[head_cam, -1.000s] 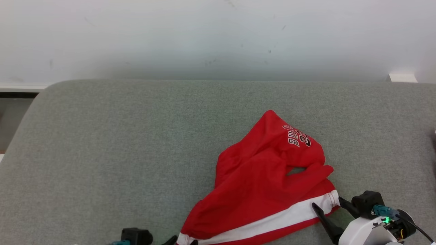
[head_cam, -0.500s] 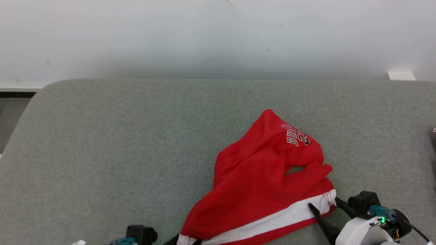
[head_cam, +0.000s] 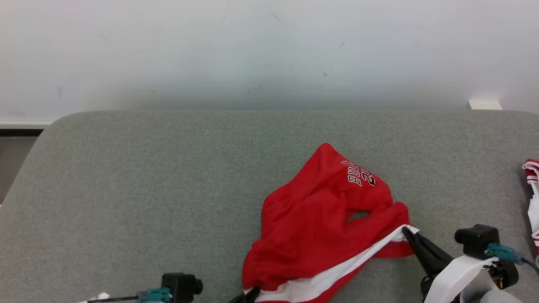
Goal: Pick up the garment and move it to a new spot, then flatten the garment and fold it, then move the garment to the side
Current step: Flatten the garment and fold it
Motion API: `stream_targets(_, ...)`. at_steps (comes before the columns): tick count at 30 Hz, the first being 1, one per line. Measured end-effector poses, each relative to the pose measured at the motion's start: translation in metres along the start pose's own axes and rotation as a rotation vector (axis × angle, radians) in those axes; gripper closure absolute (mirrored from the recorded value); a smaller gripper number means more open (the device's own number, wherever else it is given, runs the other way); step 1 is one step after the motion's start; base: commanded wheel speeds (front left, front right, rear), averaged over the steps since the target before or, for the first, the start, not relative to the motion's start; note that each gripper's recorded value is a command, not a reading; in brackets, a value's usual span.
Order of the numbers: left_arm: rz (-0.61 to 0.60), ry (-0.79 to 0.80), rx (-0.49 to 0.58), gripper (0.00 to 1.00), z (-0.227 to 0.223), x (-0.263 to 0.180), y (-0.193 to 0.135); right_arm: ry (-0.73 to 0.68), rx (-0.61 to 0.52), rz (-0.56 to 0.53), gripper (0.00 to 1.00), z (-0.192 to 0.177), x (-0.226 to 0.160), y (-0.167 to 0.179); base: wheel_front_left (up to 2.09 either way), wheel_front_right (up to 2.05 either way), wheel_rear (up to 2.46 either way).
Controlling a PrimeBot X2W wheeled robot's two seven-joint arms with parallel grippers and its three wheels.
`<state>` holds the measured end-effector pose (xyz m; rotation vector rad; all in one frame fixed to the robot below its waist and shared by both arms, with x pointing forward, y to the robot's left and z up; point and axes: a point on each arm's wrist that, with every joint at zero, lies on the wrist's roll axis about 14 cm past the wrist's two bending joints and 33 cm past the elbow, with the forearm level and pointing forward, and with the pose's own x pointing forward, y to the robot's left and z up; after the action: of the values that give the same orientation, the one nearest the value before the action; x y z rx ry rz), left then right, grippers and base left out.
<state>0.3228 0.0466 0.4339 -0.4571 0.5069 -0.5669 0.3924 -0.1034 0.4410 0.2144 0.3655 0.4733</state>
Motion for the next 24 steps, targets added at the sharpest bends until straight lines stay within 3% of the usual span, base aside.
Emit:
stream_targets(12, -0.326, -0.203, -0.092, 1.00, 0.095, -0.023, -0.086, -0.280, 0.094, -0.006, 1.00, 0.091, -0.075, -0.019, 0.00, 0.00, 0.00)
stream_targets(24, -0.544, -0.307, -0.073, 1.00, 0.157, -0.064, -0.151, -0.543, 0.137, 0.043, 1.00, 0.163, -0.172, -0.007, 0.00, 0.00, 0.00)
